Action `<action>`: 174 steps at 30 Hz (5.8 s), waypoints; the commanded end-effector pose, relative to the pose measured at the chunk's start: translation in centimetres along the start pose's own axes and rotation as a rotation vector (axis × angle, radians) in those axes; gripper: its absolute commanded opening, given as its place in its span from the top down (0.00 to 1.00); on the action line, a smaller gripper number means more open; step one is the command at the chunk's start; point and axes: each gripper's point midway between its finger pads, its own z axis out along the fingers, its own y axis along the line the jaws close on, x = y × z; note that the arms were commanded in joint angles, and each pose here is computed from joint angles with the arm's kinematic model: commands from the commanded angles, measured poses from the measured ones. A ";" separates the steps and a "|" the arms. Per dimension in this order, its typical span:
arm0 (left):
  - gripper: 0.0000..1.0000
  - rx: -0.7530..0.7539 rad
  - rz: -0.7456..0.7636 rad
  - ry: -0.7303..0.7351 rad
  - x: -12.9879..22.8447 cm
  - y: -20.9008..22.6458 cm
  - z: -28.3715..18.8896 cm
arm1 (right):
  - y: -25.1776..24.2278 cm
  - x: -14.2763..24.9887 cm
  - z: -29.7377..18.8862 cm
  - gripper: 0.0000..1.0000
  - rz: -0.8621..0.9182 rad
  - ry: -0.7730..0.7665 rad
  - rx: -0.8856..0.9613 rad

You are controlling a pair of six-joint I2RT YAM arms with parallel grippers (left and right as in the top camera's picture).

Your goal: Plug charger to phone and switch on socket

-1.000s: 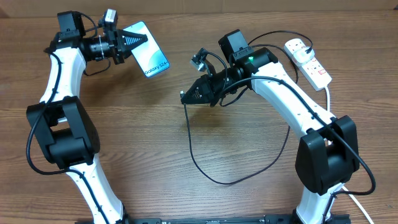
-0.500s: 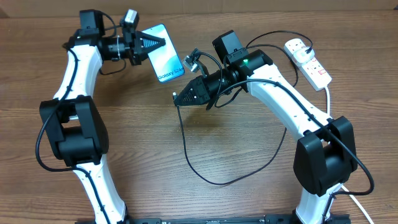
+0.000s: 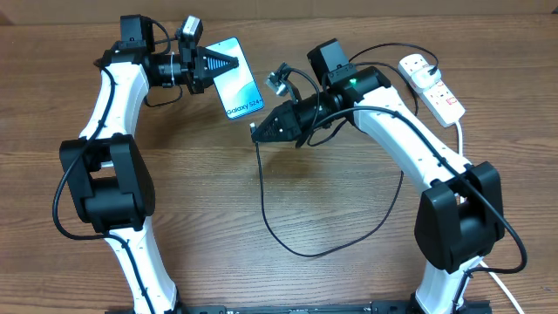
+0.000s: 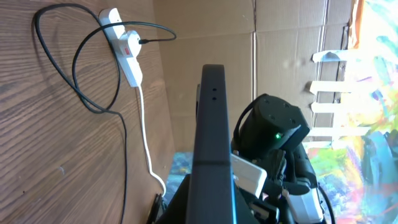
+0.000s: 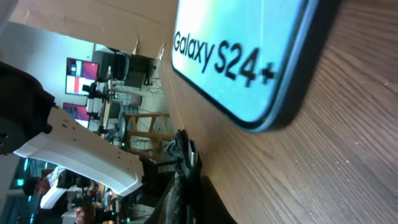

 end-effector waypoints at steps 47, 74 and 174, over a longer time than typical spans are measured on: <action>0.96 0.056 0.061 0.063 1.0 -1.9 2.1 | -0.6 -1.1 -1.1 0.96 -0.031 -0.044 0.029; 0.96 0.056 0.062 0.063 1.0 -1.9 2.1 | -0.4 -1.1 -0.8 0.96 -0.017 -0.040 0.025; 0.96 0.059 0.077 0.075 1.2 -2.0 2.7 | -0.9 -0.4 -0.2 0.96 0.034 -0.010 -0.011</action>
